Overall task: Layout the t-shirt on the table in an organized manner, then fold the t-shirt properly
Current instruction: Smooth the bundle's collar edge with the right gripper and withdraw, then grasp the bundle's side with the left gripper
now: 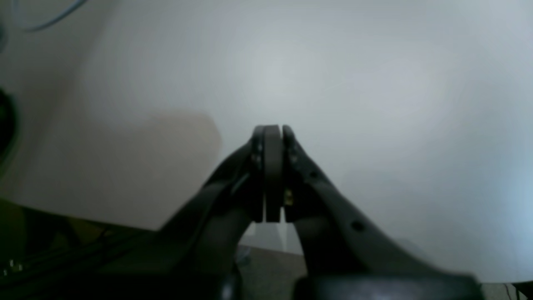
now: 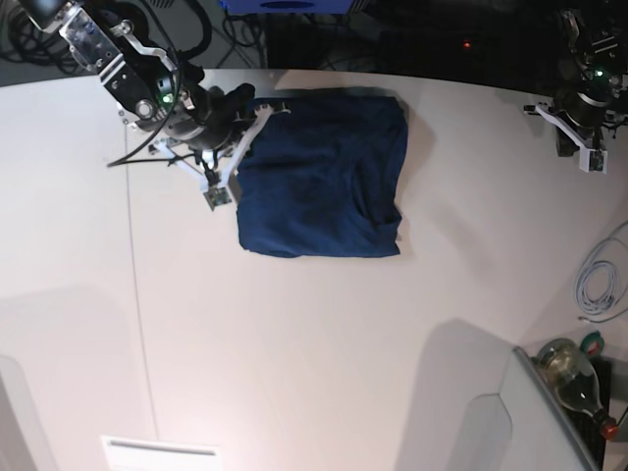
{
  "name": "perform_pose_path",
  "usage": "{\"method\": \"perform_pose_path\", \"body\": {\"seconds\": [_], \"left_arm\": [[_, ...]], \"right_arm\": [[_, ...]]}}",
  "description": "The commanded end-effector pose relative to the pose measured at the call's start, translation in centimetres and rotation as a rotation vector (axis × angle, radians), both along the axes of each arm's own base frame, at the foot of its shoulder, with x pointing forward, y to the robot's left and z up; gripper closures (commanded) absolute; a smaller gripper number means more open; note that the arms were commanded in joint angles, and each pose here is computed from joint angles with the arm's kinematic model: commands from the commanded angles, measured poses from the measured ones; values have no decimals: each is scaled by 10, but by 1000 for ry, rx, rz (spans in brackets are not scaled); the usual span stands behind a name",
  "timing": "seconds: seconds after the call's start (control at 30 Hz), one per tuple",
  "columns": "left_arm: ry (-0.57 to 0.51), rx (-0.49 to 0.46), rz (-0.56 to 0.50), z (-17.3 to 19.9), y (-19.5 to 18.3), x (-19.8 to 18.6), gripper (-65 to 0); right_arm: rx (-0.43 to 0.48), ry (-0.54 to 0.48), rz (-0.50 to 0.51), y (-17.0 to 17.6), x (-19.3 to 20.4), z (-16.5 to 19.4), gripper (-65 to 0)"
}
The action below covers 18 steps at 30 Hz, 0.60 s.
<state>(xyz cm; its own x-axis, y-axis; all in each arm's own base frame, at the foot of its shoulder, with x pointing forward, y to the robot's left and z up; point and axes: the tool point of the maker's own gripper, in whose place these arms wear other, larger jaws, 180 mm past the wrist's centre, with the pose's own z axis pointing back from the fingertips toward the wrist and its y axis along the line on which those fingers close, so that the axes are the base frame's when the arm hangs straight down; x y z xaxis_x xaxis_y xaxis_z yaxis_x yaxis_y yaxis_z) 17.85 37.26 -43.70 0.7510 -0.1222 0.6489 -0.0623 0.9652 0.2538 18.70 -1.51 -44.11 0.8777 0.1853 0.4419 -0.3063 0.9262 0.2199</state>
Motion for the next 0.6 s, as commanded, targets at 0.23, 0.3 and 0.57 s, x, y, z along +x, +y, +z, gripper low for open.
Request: {"method": "perform_pose_path", "body": {"seconds": [0.23, 0.3, 0.57], "left_arm": [[-39, 28, -4, 13, 9, 8, 0], [-39, 28, -4, 13, 9, 8, 0], [-27, 5, -66, 5, -14, 17, 0]], "right_arm": [[-13, 47, -17, -5, -25, -25, 0], [-11, 68, -16, -4, -35, -28, 0], [11, 59, -15, 0, -38, -20, 0]]}}
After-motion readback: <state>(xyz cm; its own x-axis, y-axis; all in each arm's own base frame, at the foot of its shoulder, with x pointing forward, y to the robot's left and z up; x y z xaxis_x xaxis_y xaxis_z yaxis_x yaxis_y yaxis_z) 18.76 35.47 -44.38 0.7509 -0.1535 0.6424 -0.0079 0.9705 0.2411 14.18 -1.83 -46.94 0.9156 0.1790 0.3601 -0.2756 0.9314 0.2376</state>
